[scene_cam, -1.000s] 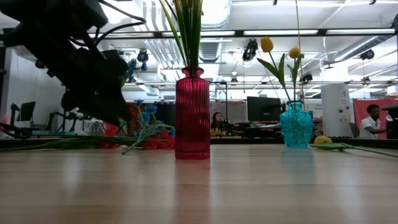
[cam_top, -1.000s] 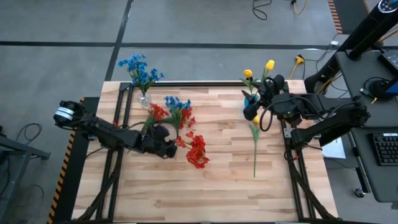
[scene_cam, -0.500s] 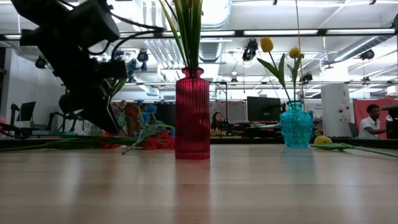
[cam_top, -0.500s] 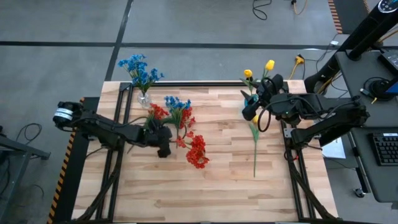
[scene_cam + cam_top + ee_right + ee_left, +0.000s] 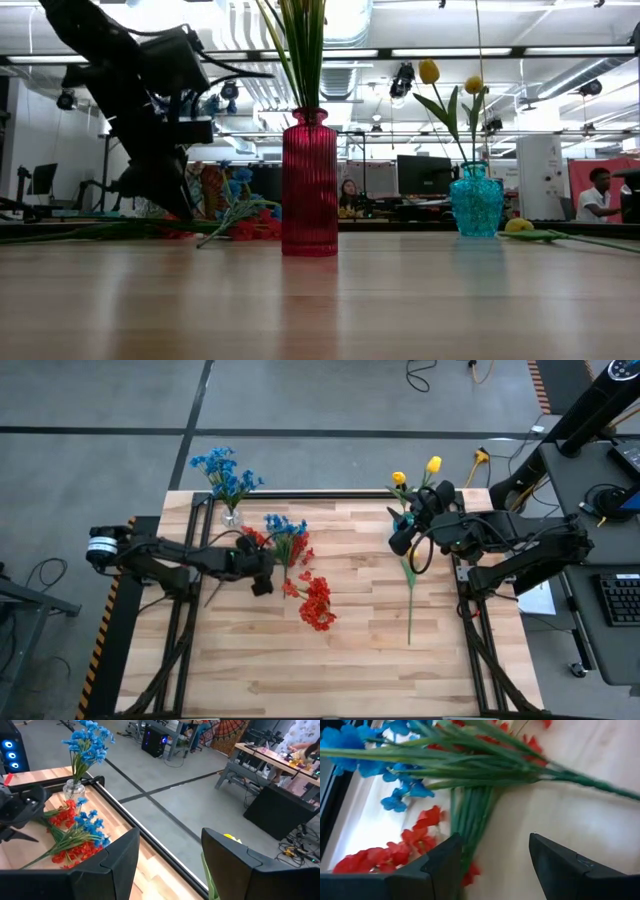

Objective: Sort flowers into vase by color
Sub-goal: Put the right red flowers into the red vase

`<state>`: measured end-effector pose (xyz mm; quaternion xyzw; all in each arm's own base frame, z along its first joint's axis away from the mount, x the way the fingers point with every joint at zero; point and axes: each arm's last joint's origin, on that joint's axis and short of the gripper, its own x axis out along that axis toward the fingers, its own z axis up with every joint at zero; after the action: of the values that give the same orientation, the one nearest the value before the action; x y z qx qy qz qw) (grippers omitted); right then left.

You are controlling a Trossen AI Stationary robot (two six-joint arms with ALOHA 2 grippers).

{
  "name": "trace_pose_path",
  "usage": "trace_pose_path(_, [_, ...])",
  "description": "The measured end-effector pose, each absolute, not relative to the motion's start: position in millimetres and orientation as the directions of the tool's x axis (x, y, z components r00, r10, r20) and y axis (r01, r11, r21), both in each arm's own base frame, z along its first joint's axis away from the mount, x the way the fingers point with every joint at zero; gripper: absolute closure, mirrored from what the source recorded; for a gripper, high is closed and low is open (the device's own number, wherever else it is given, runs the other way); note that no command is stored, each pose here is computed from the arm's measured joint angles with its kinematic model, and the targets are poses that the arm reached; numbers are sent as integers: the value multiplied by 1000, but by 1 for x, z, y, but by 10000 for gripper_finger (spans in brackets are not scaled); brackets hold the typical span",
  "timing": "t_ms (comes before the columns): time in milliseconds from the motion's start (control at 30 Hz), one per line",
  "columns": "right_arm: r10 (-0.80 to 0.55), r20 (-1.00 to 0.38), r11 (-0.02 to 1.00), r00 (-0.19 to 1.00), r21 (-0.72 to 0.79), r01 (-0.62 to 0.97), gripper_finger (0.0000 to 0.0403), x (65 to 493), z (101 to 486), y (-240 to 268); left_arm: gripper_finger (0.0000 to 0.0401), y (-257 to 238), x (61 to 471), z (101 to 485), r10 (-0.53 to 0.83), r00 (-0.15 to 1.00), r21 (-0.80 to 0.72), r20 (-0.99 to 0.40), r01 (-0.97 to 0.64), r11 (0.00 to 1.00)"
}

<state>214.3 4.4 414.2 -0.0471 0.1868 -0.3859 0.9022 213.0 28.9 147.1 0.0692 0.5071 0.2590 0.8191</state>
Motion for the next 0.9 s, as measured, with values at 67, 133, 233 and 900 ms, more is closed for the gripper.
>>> trace_pose_path(67, [-712, -302, 700, 634, -228, 677, 195, 214, 414, 4, 187, 33, 212, 146, 501, 340, 391, -796, -343, 854])
trace_pose_path(133, [-712, -302, 700, 634, -229, 677, 195, 214, 414, 4, 187, 36, 211, 146, 505, 331, 402, -797, -334, 852])
trace_pose_path(233, [-707, -305, 705, 638, -229, 672, 195, 214, 414, 5, 187, 40, 210, 145, 511, 320, 409, -798, -337, 848])
trace_pose_path(900, [-694, -312, 718, 649, -232, 656, 195, 215, 414, 5, 224, 53, 216, 128, 478, 283, 393, -831, -308, 866])
